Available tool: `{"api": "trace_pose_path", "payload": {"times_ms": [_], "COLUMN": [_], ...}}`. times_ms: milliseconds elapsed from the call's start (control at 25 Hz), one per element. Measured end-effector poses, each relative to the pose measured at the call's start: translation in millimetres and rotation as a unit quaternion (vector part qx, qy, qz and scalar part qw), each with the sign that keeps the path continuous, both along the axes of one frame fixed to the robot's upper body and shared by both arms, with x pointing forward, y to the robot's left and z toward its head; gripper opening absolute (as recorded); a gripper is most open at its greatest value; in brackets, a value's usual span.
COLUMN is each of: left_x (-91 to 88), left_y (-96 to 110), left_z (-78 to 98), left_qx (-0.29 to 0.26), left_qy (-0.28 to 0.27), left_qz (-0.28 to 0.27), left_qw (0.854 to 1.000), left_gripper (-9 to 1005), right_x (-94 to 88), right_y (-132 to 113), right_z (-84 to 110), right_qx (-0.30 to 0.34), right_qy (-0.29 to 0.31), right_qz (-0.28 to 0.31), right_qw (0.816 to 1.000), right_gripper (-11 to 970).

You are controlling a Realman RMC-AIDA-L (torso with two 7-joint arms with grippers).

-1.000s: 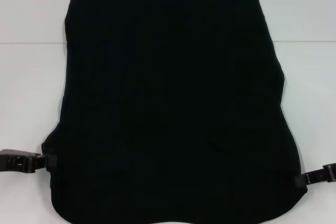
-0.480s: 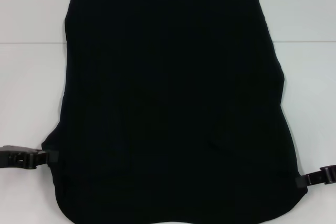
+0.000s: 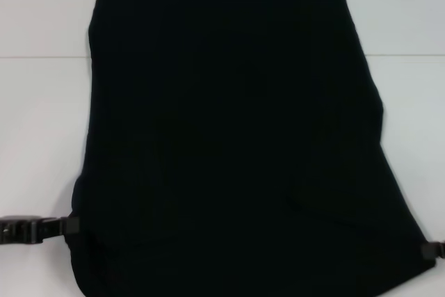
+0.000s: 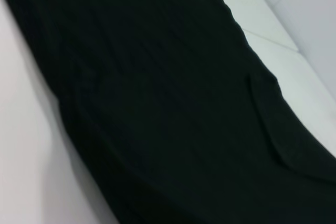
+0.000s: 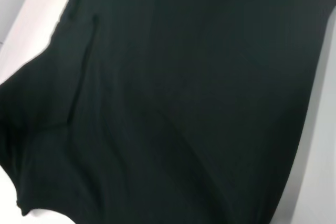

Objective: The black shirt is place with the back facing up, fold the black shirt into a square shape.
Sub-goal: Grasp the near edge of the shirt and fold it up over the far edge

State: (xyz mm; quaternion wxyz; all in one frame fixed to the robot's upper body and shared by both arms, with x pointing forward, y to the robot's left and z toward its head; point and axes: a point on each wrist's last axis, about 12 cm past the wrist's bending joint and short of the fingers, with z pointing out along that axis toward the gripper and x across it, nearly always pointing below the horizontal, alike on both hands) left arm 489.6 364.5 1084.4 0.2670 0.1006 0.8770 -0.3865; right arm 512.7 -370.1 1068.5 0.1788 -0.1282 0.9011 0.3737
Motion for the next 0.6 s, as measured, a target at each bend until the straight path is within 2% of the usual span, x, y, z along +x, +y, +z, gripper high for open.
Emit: {"api": "trace_pose_path", "payload": {"times_ms": [240, 600], "left_x": [-23.4, -59.6], "left_y": [7, 3], "left_z": [-5.9, -15.3], "left_qx": [-0.029, -0.074], "left_qy": [0.013, 0.041], "left_qz": [0.011, -0.006], "left_qw": [0.999, 0.996], "left_gripper": [16, 22], "right_x": [-31.9, -83.4], "right_y": [-24, -53], "right_z": [-3.3, -9.4], "right_qx": [0.012, 0.027], "right_qy": [-0.009, -0.005], "right_qz": [0.004, -0.010], "right_qw": [1.000, 1.000], "right_gripper": [44, 43]}}
